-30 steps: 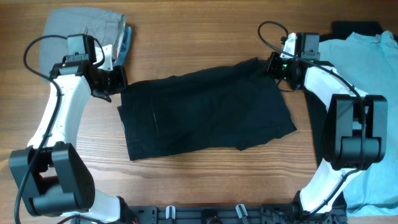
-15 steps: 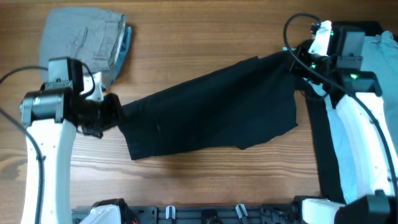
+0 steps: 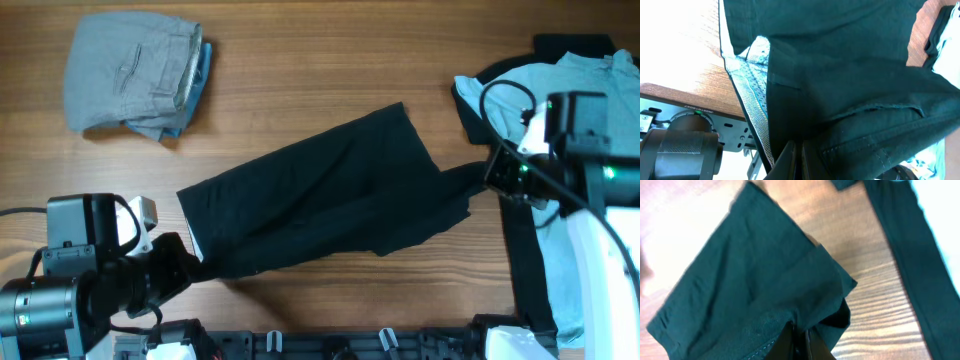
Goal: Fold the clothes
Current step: 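Lift the folded trousers and swing the left end toward the grey stack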
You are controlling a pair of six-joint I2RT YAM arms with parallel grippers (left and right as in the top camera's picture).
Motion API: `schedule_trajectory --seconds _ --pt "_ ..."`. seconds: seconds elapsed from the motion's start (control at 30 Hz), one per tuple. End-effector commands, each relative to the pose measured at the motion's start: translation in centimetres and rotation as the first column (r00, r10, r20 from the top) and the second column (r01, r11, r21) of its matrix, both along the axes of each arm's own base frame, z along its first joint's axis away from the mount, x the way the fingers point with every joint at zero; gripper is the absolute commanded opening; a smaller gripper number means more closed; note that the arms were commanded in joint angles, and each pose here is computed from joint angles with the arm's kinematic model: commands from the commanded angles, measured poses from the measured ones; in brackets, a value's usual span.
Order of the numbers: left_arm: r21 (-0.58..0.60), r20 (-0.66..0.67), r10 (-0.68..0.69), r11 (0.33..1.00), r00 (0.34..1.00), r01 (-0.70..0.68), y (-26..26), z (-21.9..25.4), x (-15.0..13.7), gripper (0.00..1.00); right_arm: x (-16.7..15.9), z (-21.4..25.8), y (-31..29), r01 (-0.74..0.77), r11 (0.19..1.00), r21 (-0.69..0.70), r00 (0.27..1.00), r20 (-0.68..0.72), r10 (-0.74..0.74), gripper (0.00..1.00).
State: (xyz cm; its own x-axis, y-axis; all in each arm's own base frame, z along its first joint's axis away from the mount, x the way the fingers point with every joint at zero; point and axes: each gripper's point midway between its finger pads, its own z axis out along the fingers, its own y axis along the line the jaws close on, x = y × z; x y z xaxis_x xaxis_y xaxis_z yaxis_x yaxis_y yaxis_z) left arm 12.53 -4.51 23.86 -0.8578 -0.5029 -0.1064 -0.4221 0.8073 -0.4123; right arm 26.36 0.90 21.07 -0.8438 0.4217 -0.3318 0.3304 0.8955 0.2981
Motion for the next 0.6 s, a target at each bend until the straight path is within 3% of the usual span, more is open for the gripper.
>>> schedule_trajectory --seconds 0.0,0.17,0.3,0.4,0.57 --pt "0.048 -0.001 0.039 0.998 0.999 -0.039 1.0 -0.5 0.1 0.04 1.3 2.7 -2.4 0.069 0.992 -0.102 0.987 0.150 -0.053 0.04" --pt "0.061 0.149 0.034 0.997 0.988 -0.044 1.6 0.3 5.4 0.04 6.3 6.1 -0.3 -0.019 1.000 -0.004 0.927 0.374 0.020 0.04" --pt "0.125 0.148 0.019 0.991 0.989 -0.038 2.8 -0.5 8.0 0.04 10.3 7.7 -0.3 -0.025 1.000 0.005 0.871 0.491 0.019 0.04" --pt "0.067 0.005 0.008 0.998 1.000 -0.008 2.0 -2.5 7.7 0.04 11.5 6.0 0.5 -0.071 0.997 0.039 0.889 0.455 0.045 0.05" --pt "-0.005 -0.169 -0.028 1.000 0.985 0.027 0.2 -4.0 5.0 0.04 10.5 5.0 -0.7 -0.042 0.998 -0.038 0.911 0.409 0.054 0.04"
